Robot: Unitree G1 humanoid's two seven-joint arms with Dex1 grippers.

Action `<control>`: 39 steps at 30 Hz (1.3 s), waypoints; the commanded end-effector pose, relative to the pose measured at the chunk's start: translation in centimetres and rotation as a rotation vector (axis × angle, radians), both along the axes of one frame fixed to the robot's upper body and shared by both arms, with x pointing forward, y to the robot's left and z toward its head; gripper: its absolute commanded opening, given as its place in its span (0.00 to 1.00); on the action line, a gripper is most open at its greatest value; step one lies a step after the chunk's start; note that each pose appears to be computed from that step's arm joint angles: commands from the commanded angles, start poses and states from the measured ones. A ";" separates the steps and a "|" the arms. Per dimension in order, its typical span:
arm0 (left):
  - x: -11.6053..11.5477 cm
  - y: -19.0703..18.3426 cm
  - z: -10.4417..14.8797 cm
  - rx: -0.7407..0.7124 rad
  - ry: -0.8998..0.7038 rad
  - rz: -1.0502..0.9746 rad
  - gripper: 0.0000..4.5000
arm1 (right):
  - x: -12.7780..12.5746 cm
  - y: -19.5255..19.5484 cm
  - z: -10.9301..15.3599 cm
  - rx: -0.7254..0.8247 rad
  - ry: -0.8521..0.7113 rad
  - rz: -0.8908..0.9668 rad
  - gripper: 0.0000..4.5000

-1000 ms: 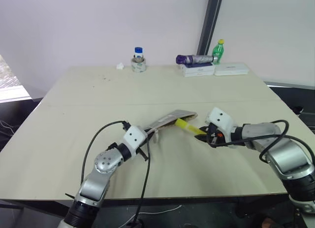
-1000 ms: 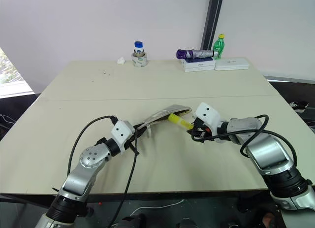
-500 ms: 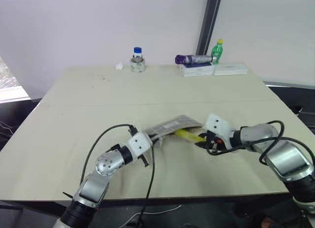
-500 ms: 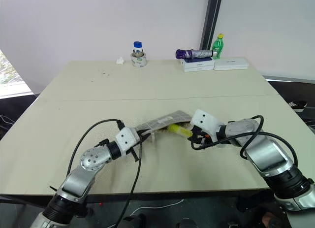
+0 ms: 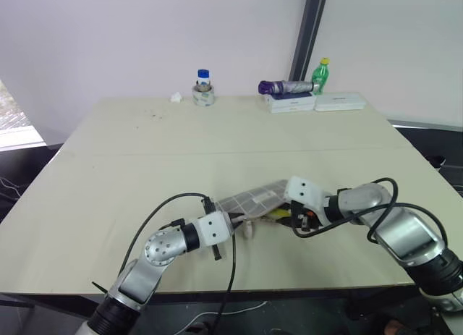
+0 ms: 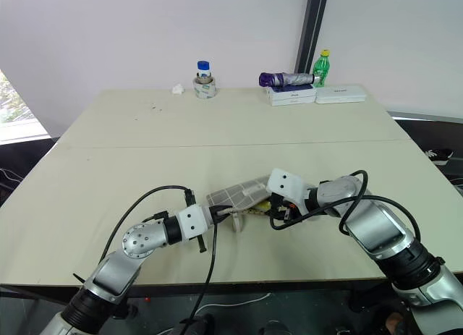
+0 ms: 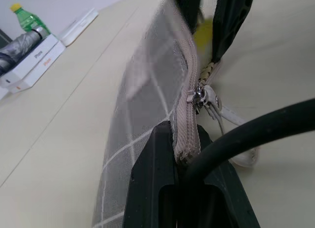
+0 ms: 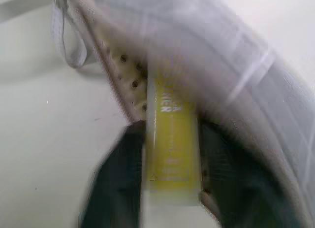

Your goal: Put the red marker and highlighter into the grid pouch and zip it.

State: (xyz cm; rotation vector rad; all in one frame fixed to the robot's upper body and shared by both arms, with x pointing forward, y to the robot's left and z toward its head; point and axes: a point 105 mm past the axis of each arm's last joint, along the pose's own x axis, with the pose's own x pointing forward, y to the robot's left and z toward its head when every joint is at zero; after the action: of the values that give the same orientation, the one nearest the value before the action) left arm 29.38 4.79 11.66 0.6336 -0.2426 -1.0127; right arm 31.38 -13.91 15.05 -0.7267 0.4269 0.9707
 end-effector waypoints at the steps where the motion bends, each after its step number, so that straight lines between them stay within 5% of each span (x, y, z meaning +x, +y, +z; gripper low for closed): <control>1: 0.3 0.4 1.4 -0.083 0.002 0.046 0.00 | 0.5 -0.4 3.2 0.058 -0.103 -0.014 0.85; 2: 0.7 0.6 1.5 -0.107 0.018 0.070 0.00 | 0.4 -0.7 3.9 0.074 -0.118 -0.014 0.95; 11: 2.8 0.6 4.5 -0.398 0.207 0.156 0.00 | -2.2 -1.5 8.2 0.260 -0.149 0.053 0.95; 20: 3.9 -1.7 7.3 -0.563 0.434 0.086 0.00 | -0.1 1.5 5.9 0.390 -0.118 -0.069 0.95; 35: 3.9 -2.2 8.1 -0.652 0.533 0.071 0.00 | 1.1 4.0 5.6 0.507 -0.088 -0.132 0.95; 39: 3.9 -2.3 8.1 -0.653 0.536 0.066 0.00 | 1.7 4.3 5.4 0.545 -0.073 -0.166 0.64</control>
State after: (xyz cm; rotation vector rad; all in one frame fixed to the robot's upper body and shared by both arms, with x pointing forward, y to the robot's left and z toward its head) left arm 33.87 2.93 17.77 -0.2243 0.0099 -0.8960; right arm 33.03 -9.87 19.22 -0.2272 0.1847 0.8448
